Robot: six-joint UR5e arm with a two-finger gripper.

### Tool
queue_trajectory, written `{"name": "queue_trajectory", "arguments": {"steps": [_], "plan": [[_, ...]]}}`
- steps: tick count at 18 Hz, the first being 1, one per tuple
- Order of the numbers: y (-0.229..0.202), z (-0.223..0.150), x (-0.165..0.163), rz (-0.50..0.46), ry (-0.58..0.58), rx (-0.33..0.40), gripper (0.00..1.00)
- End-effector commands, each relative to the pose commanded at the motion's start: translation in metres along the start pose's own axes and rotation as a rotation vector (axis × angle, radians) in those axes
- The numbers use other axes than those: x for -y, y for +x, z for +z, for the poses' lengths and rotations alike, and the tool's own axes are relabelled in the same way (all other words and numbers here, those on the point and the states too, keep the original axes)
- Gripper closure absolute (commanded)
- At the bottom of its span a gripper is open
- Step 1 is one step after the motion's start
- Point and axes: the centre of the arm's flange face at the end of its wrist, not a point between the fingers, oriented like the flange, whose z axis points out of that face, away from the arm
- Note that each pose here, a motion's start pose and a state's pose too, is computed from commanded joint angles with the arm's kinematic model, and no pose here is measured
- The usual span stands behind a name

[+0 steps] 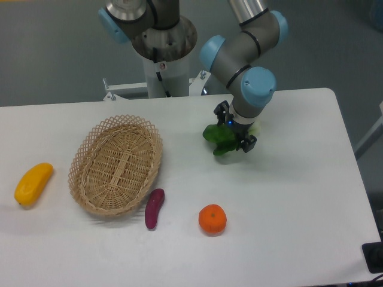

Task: Pick up the green vegetable from the table
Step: 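Close the gripper around the bok choy leaves, then lift the held bok choy up off the table and away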

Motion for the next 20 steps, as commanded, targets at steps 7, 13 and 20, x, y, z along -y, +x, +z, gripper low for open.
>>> {"name": "queue_trajectory", "arguments": {"steps": [7,13,20], "plan": [[0.000,0.001,0.004,-0.016,-0.004,0.017,0.64],[-0.009,-0.016,0.002,-0.043,-0.008,0.055,0.80],[-0.046,-0.079,-0.005,-0.064,-0.011,0.124,0.79]]}}
